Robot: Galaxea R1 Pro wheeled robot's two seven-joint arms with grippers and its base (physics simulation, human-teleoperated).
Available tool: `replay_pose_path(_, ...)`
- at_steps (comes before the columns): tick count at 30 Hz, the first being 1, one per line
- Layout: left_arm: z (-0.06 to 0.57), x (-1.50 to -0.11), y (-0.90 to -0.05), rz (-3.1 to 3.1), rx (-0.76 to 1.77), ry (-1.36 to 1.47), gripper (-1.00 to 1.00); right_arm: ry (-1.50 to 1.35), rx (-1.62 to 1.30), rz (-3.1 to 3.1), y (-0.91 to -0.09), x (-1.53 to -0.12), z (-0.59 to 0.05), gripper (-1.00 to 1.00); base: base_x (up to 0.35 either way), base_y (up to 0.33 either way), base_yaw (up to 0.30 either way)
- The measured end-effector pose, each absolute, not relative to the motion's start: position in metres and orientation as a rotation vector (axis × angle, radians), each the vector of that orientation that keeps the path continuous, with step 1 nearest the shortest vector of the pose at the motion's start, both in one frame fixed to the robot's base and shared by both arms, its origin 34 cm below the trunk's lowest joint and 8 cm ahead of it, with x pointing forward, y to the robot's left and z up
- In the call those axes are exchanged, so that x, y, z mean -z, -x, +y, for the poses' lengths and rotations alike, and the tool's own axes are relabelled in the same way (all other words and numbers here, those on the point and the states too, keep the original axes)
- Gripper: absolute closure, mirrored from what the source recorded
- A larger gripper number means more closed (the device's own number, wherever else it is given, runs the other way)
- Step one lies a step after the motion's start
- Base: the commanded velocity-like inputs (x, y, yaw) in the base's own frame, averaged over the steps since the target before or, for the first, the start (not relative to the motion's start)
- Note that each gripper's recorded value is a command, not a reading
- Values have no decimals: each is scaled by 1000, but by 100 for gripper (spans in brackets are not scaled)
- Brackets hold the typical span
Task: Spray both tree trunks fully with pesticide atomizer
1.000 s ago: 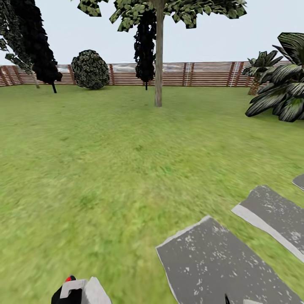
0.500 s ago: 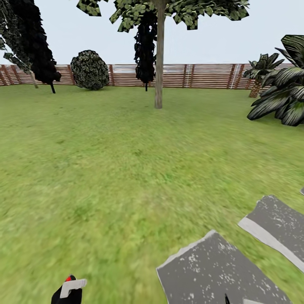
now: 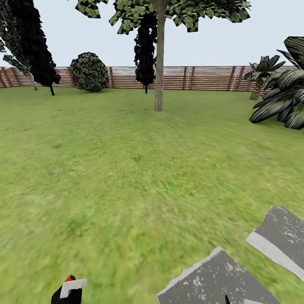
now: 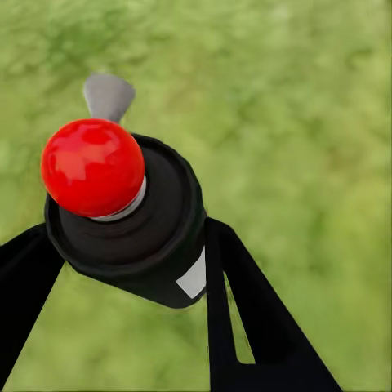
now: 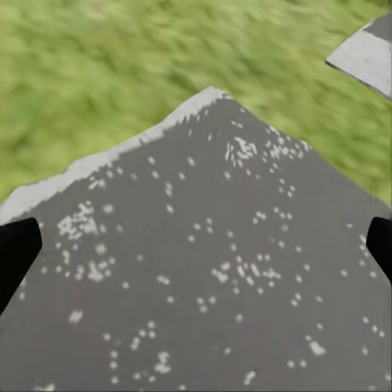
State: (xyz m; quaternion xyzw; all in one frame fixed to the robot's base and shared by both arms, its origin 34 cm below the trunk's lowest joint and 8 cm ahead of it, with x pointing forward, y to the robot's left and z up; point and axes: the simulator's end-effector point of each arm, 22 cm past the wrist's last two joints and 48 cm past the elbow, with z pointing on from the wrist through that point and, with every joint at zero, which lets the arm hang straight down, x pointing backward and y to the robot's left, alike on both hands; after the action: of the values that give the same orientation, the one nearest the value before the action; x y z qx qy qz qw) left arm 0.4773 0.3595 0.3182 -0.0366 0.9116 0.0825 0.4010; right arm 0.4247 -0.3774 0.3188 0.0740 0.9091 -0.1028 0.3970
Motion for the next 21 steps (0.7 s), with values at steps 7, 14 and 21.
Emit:
replay_pose_path(7,359,-318,-476,2307,-208,93,100,-188,260,2303,-425,-319,-377,-100,337,0,0)
replay_pose_path(14,359,-318,-477,2306,-208,91,100,-187,261,2303,-425,-319,-377,-100,337,0,0)
replay_pose_path(21,360,-319,-479,2301,-209,92,100,-186,260,2303,-425,-319,-377,-100,337,0,0)
